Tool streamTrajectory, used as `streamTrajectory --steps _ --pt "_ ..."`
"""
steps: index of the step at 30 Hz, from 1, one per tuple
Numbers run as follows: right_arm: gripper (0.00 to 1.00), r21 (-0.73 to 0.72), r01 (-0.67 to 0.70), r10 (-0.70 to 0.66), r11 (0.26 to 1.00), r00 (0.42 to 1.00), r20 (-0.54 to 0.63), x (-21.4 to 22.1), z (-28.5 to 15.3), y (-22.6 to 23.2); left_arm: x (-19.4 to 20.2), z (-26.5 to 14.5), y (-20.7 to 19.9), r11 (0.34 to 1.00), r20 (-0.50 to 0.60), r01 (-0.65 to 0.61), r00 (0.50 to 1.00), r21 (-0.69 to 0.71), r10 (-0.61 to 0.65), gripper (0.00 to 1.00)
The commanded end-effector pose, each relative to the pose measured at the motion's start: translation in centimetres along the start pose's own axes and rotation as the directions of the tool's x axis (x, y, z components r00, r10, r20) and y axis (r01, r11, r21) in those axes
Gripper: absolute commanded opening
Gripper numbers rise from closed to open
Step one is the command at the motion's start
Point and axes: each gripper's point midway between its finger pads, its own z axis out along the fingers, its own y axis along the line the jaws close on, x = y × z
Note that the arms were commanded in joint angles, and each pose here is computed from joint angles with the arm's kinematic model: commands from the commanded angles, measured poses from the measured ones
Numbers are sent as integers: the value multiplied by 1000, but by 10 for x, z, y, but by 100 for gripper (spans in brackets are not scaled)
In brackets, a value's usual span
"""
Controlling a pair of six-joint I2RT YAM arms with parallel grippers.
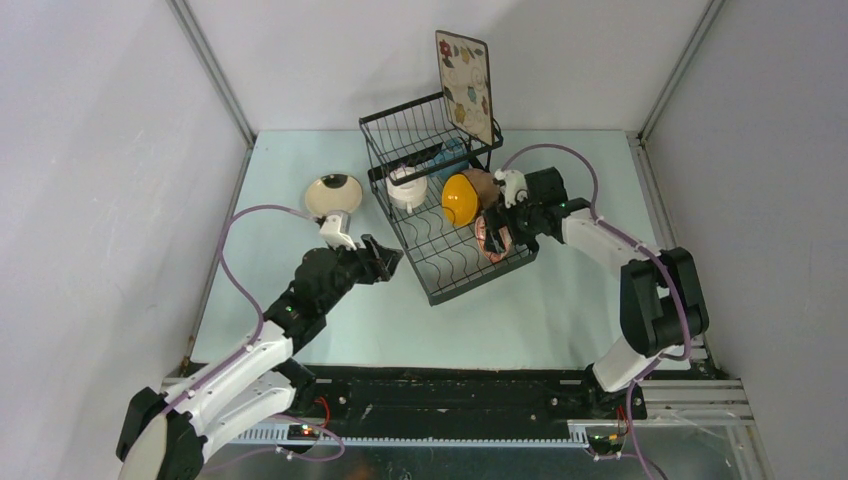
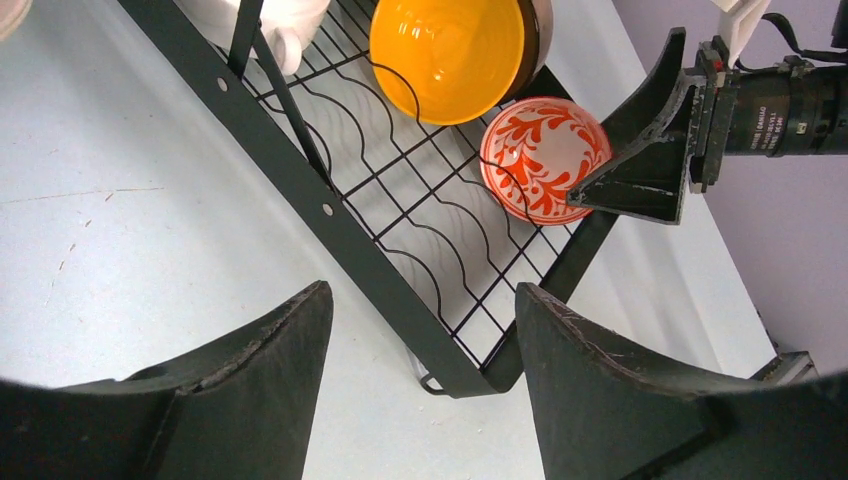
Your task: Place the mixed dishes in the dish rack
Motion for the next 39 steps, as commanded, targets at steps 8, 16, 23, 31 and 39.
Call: streamTrajectory --steps 8,16,23,31,39 --pt "100 43 -81 76 996 990 117 -31 -31 -7 -2 3 17 998 27 -11 1000 -64 13 74" --pt "99 235 -145 74 961 955 286 -40 -77 -3 -8 1 62 973 101 87 993 -215 -66 83" --pt "100 275 -278 95 920 841 533 -38 -131 9 -20 -7 122 850 178 299 953 -433 -245 100" --pt "100 172 -294 128 940 773 622 -27 -147 27 -39 12 181 672 309 587 810 -451 -499 98" --pt "99 105 -276 157 956 777 609 -23 -140 39 -59 37 230 476 389 655 743 -586 -544 92"
